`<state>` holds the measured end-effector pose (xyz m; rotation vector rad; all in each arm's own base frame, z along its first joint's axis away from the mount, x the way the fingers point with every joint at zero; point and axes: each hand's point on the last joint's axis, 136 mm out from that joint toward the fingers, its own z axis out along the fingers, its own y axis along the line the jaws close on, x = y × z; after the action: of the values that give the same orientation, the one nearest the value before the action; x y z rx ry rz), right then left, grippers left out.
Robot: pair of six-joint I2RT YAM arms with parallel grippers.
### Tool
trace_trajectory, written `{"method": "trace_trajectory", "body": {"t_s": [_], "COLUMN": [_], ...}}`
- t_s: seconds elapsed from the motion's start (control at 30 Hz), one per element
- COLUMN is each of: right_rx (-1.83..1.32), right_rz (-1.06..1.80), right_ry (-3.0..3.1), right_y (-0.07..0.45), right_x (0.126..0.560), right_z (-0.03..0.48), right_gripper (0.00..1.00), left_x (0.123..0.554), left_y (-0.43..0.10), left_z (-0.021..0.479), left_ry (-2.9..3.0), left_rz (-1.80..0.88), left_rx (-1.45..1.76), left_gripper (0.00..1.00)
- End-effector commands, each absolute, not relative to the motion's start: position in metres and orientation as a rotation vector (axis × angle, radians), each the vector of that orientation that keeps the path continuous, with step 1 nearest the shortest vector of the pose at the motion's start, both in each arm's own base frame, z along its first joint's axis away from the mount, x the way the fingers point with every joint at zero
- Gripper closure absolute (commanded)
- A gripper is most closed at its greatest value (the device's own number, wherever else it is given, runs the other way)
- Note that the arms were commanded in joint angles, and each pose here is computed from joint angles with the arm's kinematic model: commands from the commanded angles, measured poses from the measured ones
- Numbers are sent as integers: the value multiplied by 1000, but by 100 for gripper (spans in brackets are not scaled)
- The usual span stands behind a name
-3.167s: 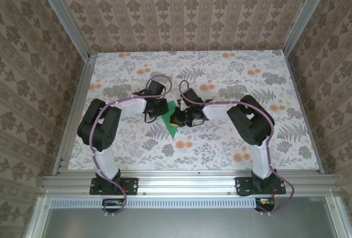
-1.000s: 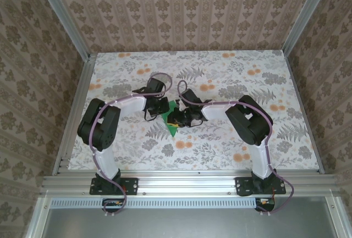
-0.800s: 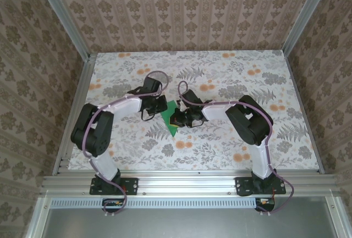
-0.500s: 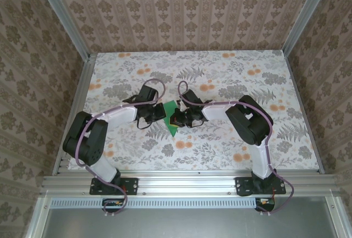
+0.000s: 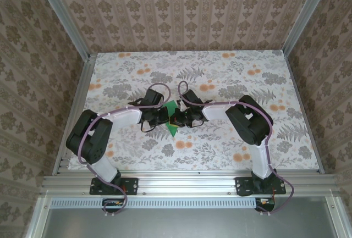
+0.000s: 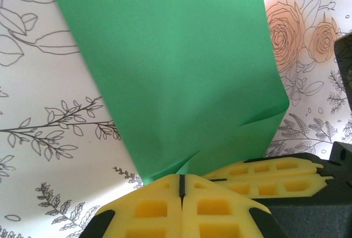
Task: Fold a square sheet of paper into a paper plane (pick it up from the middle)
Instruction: Third fold the triangle at the center of the table.
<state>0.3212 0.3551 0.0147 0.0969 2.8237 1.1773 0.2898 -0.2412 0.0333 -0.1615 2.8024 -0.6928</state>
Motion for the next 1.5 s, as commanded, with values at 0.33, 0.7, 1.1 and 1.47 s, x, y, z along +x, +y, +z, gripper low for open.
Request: {"method": "trace_trajectory", "body": {"t_s": [0.33,0.7,1.1,1.47], "right_rx": [212,226,120,106], "right_rz": [1024,1175,1424,1482], "right_ry": [2947,2887,2784,2832], "right_y": [331,343,361,350], "right_x": [306,309,307,277], "right_z": [-22,-5,50,42], "right_gripper": [100,100,99,98], "left_x": [278,273,266,265], "left_y": [-231,-222,-216,-216], "left_z": [6,-4,-11,-13], "left_ry": [2889,2914,2933,2934], "left_rz": [-576,-520,-476,-465], "left_rx": [-230,-251,-254,-256], "left_gripper": [100,100,100,100]}}
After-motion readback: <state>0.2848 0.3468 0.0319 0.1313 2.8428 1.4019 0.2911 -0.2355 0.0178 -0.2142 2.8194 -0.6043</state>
